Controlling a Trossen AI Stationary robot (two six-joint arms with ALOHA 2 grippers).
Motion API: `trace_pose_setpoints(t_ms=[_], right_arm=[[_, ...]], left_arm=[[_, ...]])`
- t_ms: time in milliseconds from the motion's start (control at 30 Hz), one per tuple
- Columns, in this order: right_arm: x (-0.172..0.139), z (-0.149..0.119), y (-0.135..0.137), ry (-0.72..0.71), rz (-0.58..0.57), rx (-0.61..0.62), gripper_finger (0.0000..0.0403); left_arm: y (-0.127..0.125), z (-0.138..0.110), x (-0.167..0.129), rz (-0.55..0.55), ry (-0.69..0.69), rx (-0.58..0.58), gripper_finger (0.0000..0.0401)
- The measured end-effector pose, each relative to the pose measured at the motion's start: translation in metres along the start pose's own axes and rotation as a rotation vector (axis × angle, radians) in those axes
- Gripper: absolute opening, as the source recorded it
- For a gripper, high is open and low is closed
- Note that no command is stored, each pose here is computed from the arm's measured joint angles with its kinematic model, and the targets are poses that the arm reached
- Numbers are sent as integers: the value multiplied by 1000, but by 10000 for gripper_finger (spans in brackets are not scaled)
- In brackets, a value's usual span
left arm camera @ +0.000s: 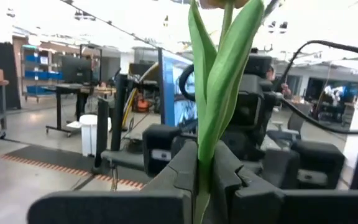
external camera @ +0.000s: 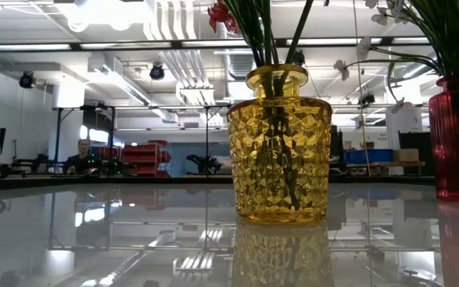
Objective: Sort flowers into vase by color
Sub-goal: Put the pink tulip into the red vase
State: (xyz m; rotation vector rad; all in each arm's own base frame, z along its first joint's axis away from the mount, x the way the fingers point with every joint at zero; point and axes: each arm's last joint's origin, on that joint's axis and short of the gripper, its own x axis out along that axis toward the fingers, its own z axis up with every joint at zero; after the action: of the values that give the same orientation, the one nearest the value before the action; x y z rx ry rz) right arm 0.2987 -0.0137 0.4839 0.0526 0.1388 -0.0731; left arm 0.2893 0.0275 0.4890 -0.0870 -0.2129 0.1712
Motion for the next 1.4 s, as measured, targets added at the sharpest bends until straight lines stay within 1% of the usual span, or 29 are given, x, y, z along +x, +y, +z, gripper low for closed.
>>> trace_pose_setpoints(t_ms=[100,233,300,433,567,633,733,833,933,1000,1033,1133,1233,1300,1400], right_arm=[[-2,4,-1,-31,-5,1,215],[-6,7,-5,-56,-128,17,215],[-9,8,-6,-68,-160,16,214],[-16,13,-6,-99,-159,13,214],[-16,13,-4,-92,-147,-2,207],[-16,12,-3,-87,-141,-4,194],[-15,12,-2,-82,-114,-4,160],[-14,11,-1,-76,-92,5,111],[-14,11,-1,-75,-86,5,53],[-15,11,-1,-70,-87,3,22],[-15,10,-1,-69,-87,4,19],[-18,12,-1,-77,-86,12,15],[-26,16,-1,-101,-85,14,15],[-34,20,-1,-117,-86,10,14],[-53,25,-2,-131,-92,-1,14]], left_arm=[[-2,-1,14,-6,-36,-6,0],[-6,-6,29,-44,-42,-9,0],[-7,-6,33,-49,-44,-10,0],[-9,-6,39,-53,-53,-16,0],[-10,-12,46,-76,-33,-29,0],[-10,-15,47,-77,-28,-33,0],[-10,-17,49,-76,-24,-32,0],[-10,-18,49,-76,-21,-32,0],[-10,-19,49,-71,-7,-31,4],[-10,-19,48,-70,12,-28,18],[-10,-19,46,-69,25,-26,29],[-9,-14,40,-67,69,-12,71],[-9,-1,31,-58,147,17,117],[-10,10,24,-55,205,42,145],[-11,22,13,-52,290,63,175]])
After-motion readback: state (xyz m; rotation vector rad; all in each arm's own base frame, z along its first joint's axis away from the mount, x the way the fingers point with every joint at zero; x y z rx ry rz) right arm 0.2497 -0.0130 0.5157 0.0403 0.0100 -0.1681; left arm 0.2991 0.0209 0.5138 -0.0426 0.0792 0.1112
